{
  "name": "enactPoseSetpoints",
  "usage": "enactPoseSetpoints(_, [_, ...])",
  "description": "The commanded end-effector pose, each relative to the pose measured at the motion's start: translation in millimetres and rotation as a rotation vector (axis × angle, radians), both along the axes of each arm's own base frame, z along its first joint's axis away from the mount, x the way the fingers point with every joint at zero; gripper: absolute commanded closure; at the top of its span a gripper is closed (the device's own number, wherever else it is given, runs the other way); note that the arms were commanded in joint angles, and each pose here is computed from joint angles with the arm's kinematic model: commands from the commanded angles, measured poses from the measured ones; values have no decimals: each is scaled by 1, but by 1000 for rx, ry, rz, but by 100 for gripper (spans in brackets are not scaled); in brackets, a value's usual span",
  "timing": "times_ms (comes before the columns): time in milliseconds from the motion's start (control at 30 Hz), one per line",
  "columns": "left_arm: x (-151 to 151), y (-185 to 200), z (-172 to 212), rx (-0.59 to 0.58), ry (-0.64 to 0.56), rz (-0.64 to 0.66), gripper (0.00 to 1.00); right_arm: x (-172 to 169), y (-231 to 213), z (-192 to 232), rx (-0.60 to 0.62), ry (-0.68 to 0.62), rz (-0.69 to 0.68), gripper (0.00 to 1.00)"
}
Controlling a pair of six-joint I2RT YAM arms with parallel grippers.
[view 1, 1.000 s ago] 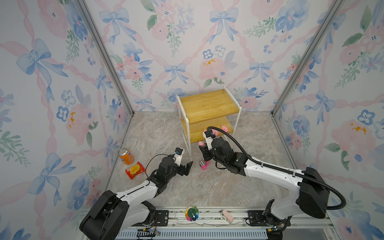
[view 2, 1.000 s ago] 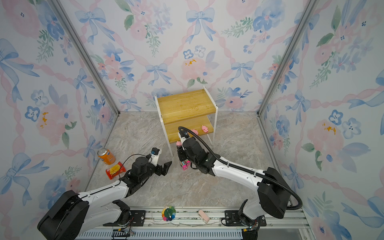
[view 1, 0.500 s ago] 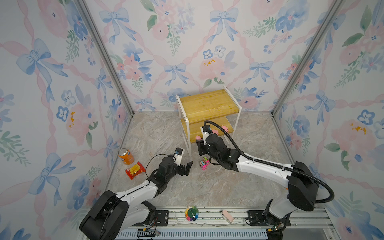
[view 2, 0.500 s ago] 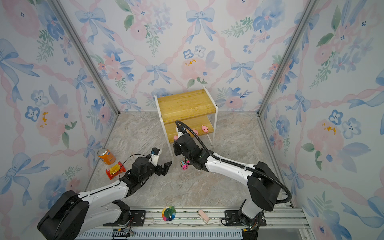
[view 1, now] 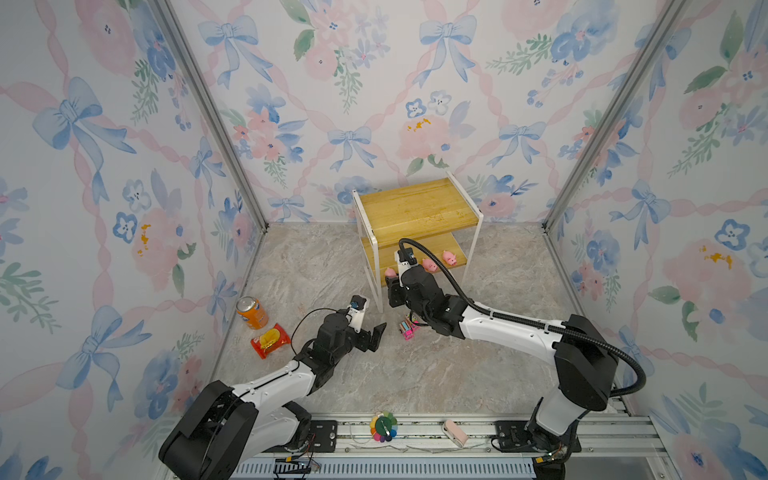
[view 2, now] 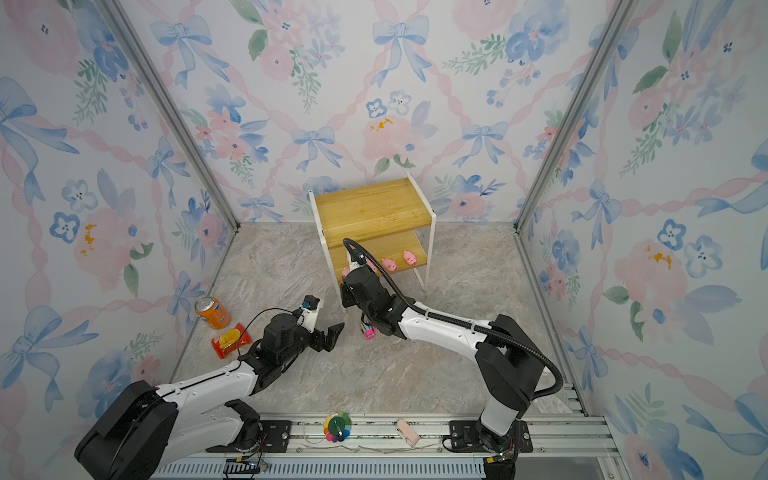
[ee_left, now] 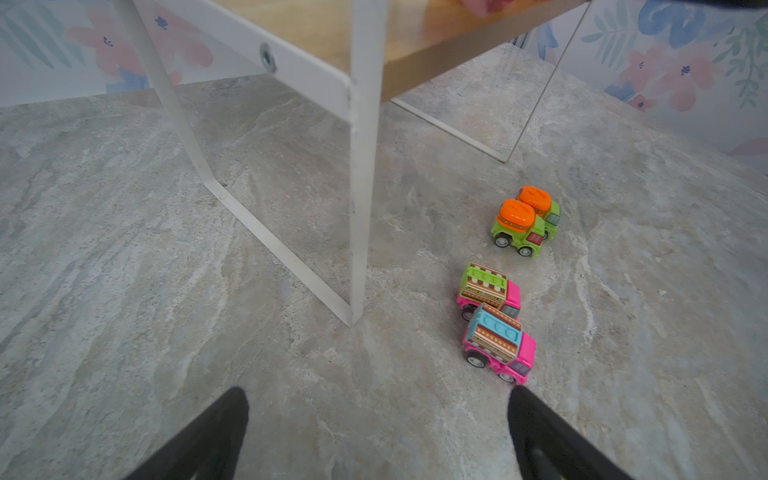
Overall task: Place and organize the plastic toys onto the shelf
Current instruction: 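Carry the pig with the right gripper onto the lower shelf beside the others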
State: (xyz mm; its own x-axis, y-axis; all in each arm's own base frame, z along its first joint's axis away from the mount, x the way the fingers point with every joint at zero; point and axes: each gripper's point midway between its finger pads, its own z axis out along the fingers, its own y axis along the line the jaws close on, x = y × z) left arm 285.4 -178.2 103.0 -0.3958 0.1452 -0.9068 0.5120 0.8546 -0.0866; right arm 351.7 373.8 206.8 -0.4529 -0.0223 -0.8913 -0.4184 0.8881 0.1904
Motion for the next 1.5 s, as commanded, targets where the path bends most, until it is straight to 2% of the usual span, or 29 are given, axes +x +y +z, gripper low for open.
enactPoseSetpoints(0, [0, 0, 6, -19, -15, -4, 2, 5, 9, 13, 41, -23, -17, 66])
enactPoseSetpoints(867, [-1, 1, 9, -24, -24, -2, 2, 11, 11, -5, 50, -49, -36, 65])
enactPoseSetpoints(1467, [-1, 2, 10, -25, -29, 1, 2, 13, 6, -21, -17, -43, -56, 63])
